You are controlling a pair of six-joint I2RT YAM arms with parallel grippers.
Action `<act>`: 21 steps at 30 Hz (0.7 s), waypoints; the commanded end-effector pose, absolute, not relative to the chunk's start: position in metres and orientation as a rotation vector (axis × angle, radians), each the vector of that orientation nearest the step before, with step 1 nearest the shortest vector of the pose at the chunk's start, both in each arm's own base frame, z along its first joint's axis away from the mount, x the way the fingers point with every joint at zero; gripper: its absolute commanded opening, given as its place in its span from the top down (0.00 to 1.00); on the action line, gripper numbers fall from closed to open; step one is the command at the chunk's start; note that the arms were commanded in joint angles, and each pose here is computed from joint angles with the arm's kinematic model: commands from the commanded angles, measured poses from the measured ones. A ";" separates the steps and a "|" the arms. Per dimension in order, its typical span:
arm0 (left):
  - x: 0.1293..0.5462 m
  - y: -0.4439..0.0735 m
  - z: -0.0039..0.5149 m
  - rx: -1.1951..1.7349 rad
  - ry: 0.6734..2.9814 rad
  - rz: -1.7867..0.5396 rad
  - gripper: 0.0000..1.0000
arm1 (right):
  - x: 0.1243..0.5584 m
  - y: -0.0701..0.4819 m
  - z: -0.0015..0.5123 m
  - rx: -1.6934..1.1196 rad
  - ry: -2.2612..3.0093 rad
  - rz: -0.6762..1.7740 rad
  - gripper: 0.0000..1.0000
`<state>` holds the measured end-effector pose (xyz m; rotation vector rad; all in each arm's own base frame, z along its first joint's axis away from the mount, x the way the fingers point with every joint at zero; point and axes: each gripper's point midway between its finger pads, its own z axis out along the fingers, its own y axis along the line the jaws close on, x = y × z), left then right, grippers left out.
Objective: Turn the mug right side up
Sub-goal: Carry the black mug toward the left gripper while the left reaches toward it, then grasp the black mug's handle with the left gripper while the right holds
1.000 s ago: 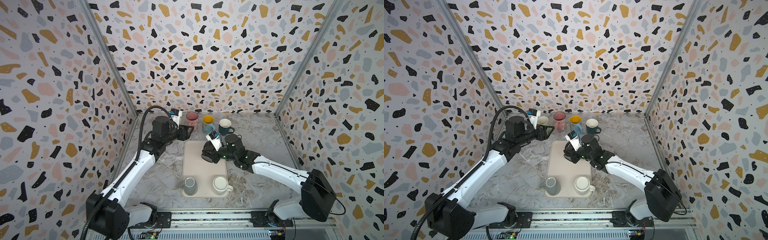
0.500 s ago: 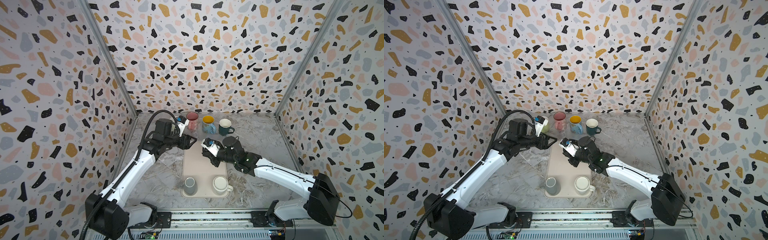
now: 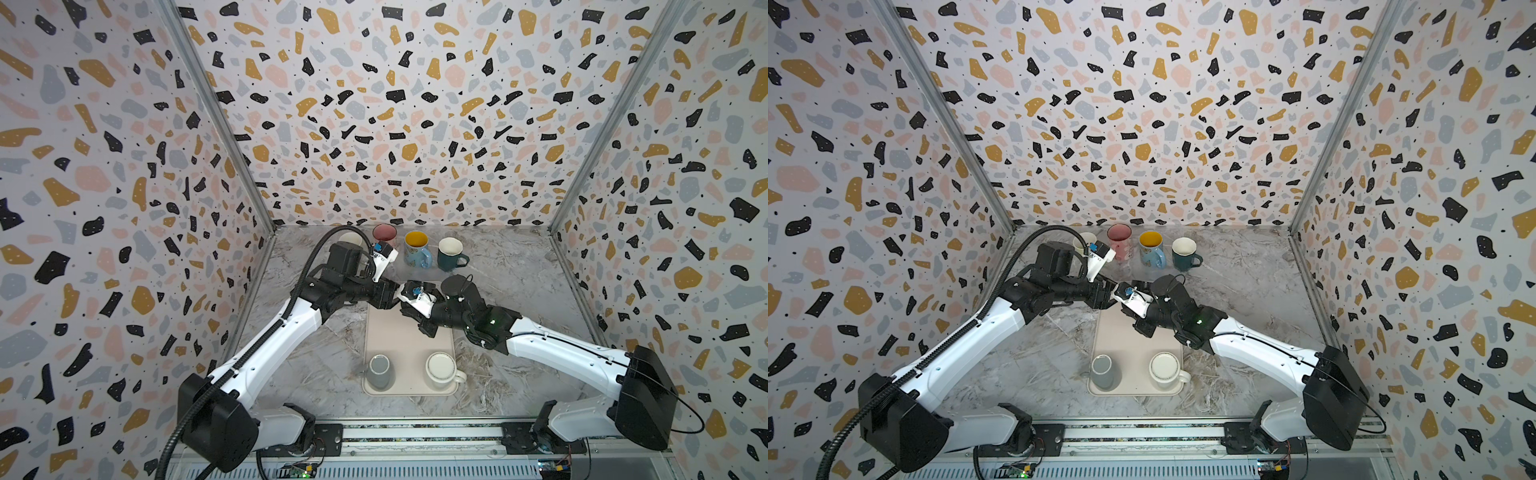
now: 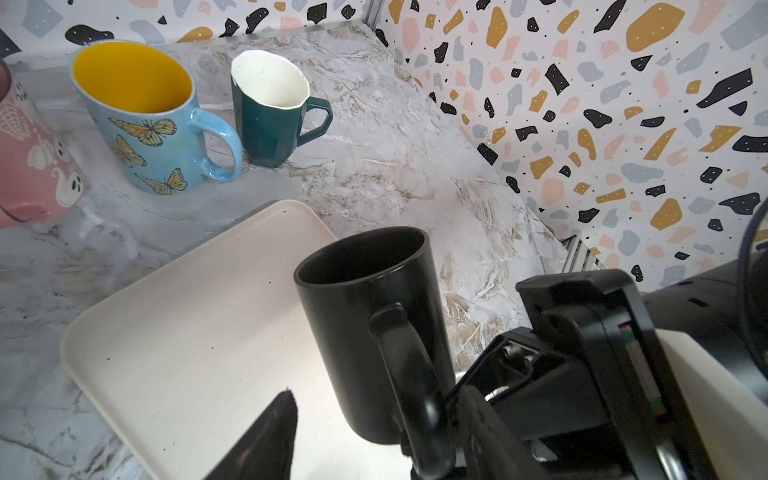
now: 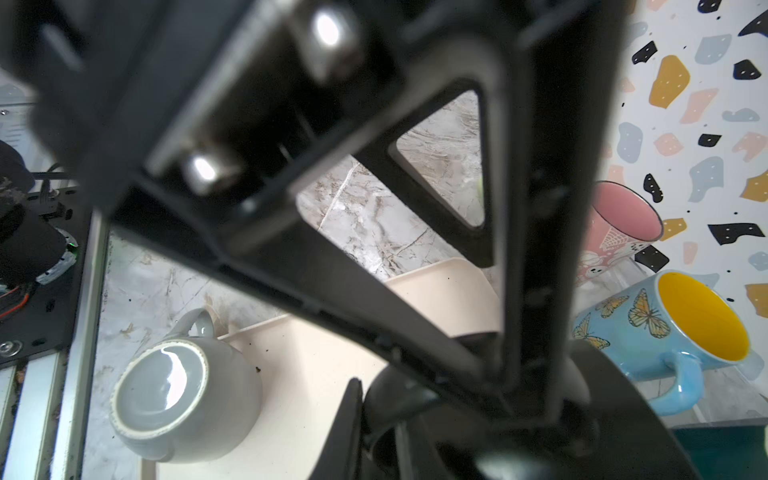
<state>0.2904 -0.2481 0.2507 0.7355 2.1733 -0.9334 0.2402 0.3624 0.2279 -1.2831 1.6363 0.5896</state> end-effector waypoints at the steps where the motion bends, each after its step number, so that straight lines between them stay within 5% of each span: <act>1: 0.296 -0.257 0.272 0.740 2.103 -0.970 0.38 | 0.248 0.373 0.284 -1.218 1.474 0.580 1.00; 21: 0.298 -0.270 0.254 0.740 2.167 -1.018 0.48 | 0.251 0.381 0.285 -1.223 1.461 0.563 1.00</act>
